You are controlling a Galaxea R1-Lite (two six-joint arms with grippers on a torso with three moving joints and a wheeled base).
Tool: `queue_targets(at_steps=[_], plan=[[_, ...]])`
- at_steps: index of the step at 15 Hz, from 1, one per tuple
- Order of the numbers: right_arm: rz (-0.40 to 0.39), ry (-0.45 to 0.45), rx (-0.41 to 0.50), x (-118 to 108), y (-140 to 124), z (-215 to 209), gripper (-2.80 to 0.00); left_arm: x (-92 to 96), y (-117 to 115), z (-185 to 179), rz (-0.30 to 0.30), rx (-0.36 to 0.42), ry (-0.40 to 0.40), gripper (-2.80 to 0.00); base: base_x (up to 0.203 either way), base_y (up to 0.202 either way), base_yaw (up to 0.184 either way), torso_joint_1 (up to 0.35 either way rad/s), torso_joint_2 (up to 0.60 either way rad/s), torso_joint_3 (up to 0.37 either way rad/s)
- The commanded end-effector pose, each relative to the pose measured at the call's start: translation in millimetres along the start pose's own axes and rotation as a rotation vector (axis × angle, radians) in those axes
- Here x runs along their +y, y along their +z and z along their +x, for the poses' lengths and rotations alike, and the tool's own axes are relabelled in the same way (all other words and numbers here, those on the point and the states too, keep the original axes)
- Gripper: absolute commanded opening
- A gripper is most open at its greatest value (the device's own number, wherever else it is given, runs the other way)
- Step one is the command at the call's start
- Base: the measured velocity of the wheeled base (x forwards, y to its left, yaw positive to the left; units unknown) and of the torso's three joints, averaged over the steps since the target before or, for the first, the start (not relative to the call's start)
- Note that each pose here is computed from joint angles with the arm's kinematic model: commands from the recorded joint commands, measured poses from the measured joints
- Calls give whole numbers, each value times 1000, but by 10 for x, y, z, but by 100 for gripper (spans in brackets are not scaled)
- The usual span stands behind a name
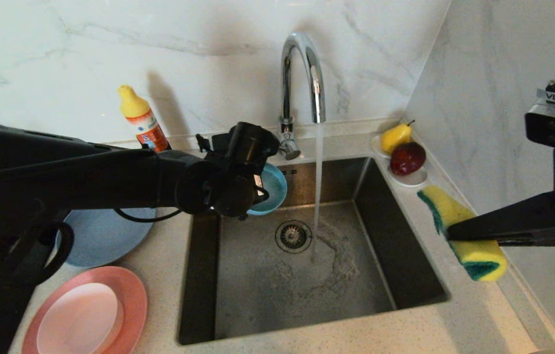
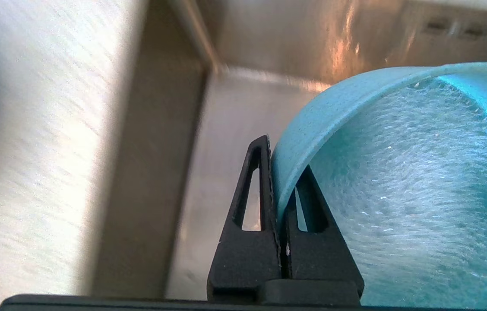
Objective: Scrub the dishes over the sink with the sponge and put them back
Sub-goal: Rinse the bowl
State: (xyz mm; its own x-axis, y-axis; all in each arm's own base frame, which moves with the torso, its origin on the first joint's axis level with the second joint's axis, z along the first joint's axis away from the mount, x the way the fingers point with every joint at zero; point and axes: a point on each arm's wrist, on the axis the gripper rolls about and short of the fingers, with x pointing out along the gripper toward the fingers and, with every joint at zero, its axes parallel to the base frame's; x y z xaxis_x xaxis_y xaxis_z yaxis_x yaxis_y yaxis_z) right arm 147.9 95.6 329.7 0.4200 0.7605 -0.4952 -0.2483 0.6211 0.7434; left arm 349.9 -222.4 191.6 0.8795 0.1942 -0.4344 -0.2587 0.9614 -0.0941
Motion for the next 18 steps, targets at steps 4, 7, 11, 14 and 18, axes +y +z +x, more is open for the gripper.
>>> queue_targets(at_steps=[4, 7, 11, 14, 18], plan=[[4, 8, -2, -64, 37, 150, -280, 250, 121, -247, 60, -221, -79, -280, 0, 0, 0, 0, 0, 0], [12, 1, 7, -91, 32, 177, -280, 370, 5, -304, 71, -337, -132, -280, 0, 0, 0, 0, 0, 0], [21, -9, 20, -120, 36, 225, -280, 526, -122, -402, 23, -431, -225, -280, 0, 0, 0, 0, 0, 0], [21, 7, 31, -112, 34, 218, -280, 668, -208, -515, -11, -496, -323, -280, 0, 0, 0, 0, 0, 0], [25, 3, 39, -126, 31, 236, -280, 744, -141, -651, -24, -628, -399, -280, 0, 0, 0, 0, 0, 0]])
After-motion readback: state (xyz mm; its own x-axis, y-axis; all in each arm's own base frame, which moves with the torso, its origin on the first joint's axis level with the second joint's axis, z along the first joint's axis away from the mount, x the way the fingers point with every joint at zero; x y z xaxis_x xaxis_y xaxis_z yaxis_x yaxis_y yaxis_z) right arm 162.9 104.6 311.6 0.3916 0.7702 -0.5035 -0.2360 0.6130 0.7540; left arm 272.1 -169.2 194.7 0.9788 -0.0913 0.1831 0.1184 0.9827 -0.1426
